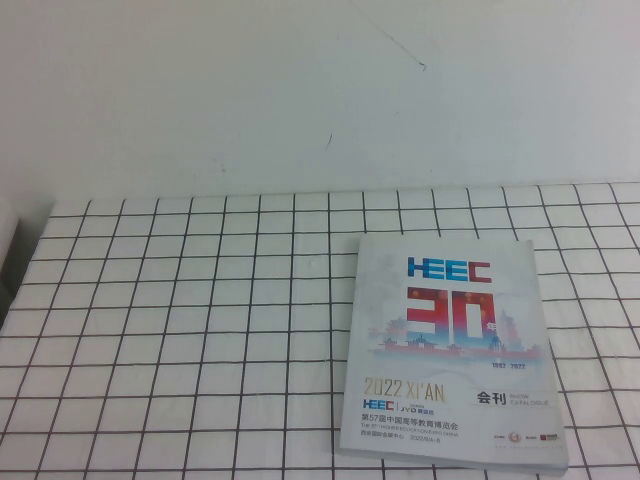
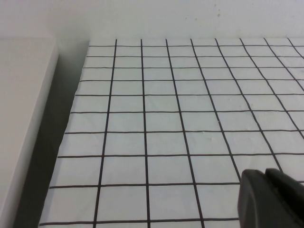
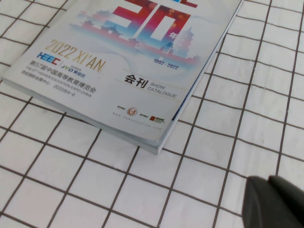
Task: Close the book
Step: 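Close the open booklet and leave it lying on the table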
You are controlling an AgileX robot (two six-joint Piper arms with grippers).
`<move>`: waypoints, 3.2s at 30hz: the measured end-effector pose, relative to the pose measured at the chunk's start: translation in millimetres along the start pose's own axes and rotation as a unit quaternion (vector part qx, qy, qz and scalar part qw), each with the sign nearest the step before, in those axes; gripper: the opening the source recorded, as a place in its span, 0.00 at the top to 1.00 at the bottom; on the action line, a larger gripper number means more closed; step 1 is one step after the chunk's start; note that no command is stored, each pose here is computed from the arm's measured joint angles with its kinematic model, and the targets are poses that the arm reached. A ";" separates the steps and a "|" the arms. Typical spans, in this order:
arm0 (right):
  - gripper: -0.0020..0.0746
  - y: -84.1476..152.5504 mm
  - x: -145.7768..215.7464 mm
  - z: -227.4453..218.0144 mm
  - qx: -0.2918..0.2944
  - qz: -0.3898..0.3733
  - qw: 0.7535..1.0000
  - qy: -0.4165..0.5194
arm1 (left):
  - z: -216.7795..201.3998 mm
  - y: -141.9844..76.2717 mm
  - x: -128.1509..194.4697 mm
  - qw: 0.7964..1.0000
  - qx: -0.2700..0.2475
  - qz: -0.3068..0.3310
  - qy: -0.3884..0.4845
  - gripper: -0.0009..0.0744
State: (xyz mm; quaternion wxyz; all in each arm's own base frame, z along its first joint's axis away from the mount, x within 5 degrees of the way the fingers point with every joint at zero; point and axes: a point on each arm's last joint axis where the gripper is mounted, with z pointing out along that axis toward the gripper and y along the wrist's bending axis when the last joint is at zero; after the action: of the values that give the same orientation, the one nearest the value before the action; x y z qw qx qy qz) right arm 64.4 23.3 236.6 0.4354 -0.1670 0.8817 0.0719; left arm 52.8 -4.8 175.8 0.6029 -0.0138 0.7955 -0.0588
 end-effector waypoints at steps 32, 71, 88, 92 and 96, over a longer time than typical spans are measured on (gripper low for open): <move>0.98 -20.6 42.7 4.3 0.171 0.025 0.980 -0.102 | -0.2 0.2 0.1 1.000 -0.002 0.000 0.003 0.99; 0.98 -21.6 67.4 22.5 0.209 0.070 0.965 -0.140 | -0.3 0.3 0.2 1.000 -0.002 0.002 0.005 0.99; 0.98 -21.6 67.1 22.3 0.209 0.069 0.965 -0.142 | -0.3 0.3 0.2 1.000 -0.002 0.002 0.005 0.99; 0.98 -21.6 67.1 22.3 0.209 0.069 0.965 -0.142 | -0.3 0.3 0.2 1.000 -0.002 0.002 0.005 0.99; 0.98 -21.6 67.0 22.3 0.210 0.069 0.965 -0.142 | -0.3 0.3 0.3 1.000 -0.002 0.002 0.005 0.99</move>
State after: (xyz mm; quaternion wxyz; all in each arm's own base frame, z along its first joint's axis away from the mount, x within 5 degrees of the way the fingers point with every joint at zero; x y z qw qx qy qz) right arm 50.8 -6.4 170.3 0.5753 0.0013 0.8157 -0.0615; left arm 52.4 -4.5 175.6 0.5990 -0.0132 0.7987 -0.0559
